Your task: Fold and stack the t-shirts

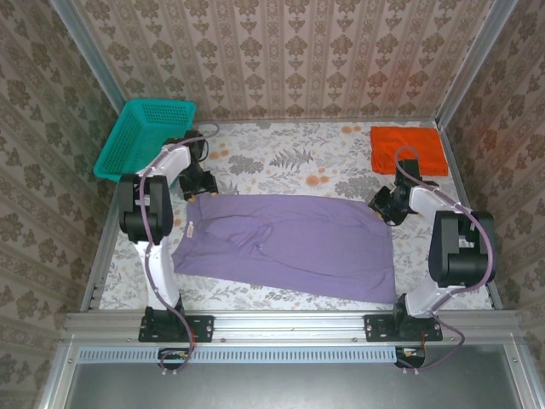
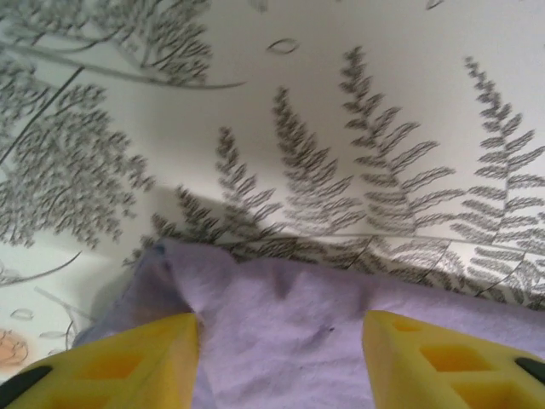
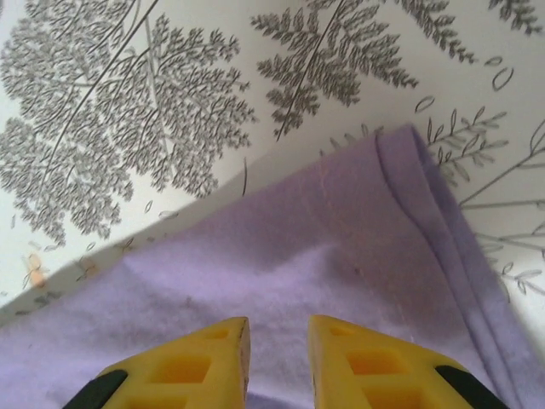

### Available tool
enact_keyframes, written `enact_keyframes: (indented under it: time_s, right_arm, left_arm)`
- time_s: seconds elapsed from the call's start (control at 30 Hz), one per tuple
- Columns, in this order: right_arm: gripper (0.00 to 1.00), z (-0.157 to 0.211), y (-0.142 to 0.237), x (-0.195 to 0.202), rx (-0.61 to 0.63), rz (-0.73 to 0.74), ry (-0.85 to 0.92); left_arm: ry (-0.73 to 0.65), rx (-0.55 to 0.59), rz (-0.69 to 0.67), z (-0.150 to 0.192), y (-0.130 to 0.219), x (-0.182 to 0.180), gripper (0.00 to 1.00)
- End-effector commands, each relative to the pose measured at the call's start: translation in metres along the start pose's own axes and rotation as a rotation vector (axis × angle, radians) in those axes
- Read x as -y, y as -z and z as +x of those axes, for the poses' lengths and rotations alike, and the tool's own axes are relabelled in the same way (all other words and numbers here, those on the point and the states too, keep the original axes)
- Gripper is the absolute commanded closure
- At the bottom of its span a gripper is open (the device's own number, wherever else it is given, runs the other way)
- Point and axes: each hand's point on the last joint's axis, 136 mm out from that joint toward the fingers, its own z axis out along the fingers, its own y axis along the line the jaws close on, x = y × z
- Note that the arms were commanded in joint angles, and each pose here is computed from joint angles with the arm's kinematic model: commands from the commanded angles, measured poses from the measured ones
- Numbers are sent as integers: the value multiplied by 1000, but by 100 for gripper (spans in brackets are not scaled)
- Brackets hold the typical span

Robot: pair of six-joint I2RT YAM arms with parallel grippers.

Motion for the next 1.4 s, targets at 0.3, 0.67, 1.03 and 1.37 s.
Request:
enact_keyframes:
  time_s: [0.3, 0.67, 1.03, 1.37]
  right_arm:
    - [75, -10, -13, 29, -37, 199, -33]
    - [77, -24, -11, 59, -24, 183, -174]
    - [41, -51, 38, 16, 146, -25, -128]
    - [52, 61, 73, -107, 104, -344, 133]
  left_arm:
    - [-53, 67, -131, -33, -10, -4, 99]
    - [120, 147, -179, -40, 7, -34, 100]
    - [61, 221, -78, -53, 59, 2, 71]
    - [-64, 70, 173, 8, 65, 66, 65]
